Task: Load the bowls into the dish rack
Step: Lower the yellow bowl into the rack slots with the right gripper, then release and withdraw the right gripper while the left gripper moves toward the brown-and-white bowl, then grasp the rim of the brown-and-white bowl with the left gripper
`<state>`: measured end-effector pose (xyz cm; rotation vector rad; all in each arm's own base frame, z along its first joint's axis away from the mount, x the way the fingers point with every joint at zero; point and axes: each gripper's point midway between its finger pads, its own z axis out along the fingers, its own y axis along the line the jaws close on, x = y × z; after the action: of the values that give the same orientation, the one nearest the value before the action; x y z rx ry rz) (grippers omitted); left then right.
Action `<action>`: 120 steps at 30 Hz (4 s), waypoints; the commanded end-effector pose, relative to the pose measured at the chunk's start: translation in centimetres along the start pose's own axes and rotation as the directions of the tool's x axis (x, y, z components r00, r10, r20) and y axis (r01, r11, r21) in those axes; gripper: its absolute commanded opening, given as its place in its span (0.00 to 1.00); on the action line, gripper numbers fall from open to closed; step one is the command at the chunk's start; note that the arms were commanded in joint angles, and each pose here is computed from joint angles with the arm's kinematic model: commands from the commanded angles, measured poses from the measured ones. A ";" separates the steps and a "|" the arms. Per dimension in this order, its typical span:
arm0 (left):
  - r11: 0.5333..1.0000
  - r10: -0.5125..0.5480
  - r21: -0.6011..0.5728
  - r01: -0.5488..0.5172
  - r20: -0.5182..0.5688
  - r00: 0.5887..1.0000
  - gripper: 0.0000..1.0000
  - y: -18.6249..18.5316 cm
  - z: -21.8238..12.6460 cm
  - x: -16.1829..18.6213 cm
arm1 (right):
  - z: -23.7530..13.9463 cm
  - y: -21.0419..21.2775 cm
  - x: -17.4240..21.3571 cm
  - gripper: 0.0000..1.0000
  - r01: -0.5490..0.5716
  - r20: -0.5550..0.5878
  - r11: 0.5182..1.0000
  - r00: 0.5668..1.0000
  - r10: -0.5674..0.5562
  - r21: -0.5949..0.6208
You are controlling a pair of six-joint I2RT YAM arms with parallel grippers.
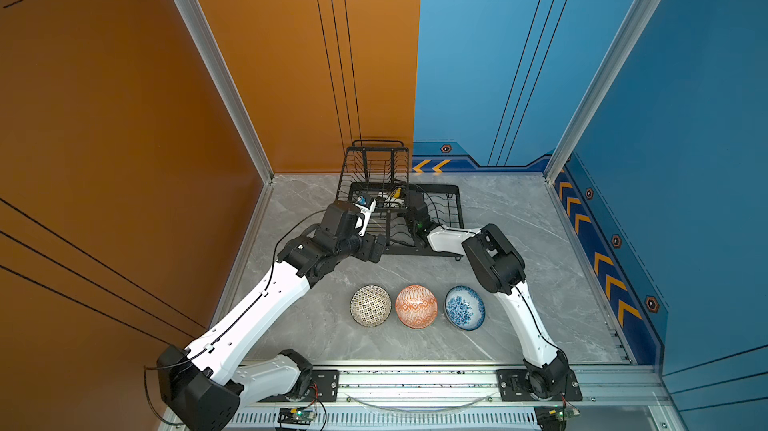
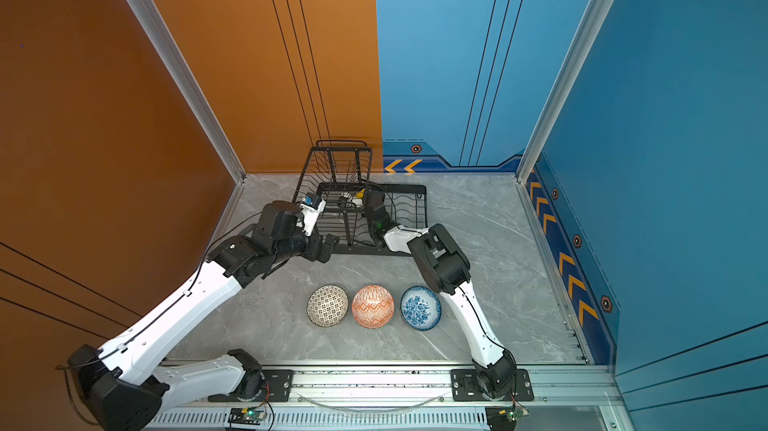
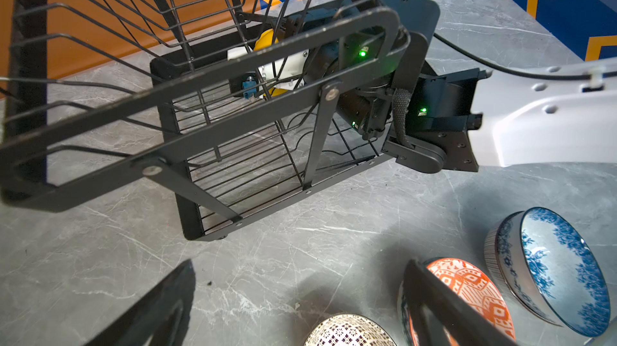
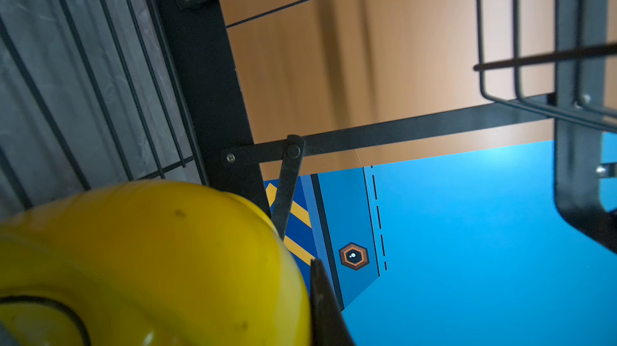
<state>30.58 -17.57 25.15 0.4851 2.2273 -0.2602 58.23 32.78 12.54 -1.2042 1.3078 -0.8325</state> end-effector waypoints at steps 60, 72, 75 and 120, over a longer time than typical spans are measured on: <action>0.998 0.069 0.001 -0.069 -0.037 0.997 0.98 -0.2 -1.2 -1.7 | -10.1 -5.8 8.6 1.00 -0.097 -0.173 0.994 0.981 0.086 -0.056; 0.998 0.065 -0.013 -0.065 -0.048 0.997 0.98 0.1 -1.3 -1.6 | -18.0 -10.5 10.4 1.00 -0.415 -0.314 0.897 0.881 0.354 -0.151; 0.998 0.059 -0.009 -0.059 -0.054 0.997 0.98 0.0 -1.2 -1.2 | -20.3 -11.5 10.0 1.00 -0.499 -0.322 0.845 0.845 0.427 -0.189; 0.928 -0.371 -0.142 0.345 -0.450 0.813 0.77 -0.3 3.7 20.8 | -25.4 -12.1 10.2 1.00 -0.878 -0.590 0.405 0.473 0.654 -0.255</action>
<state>20.94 -12.66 7.57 0.1022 2.7766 -0.2294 36.80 15.50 24.50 -0.6068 2.3149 0.0440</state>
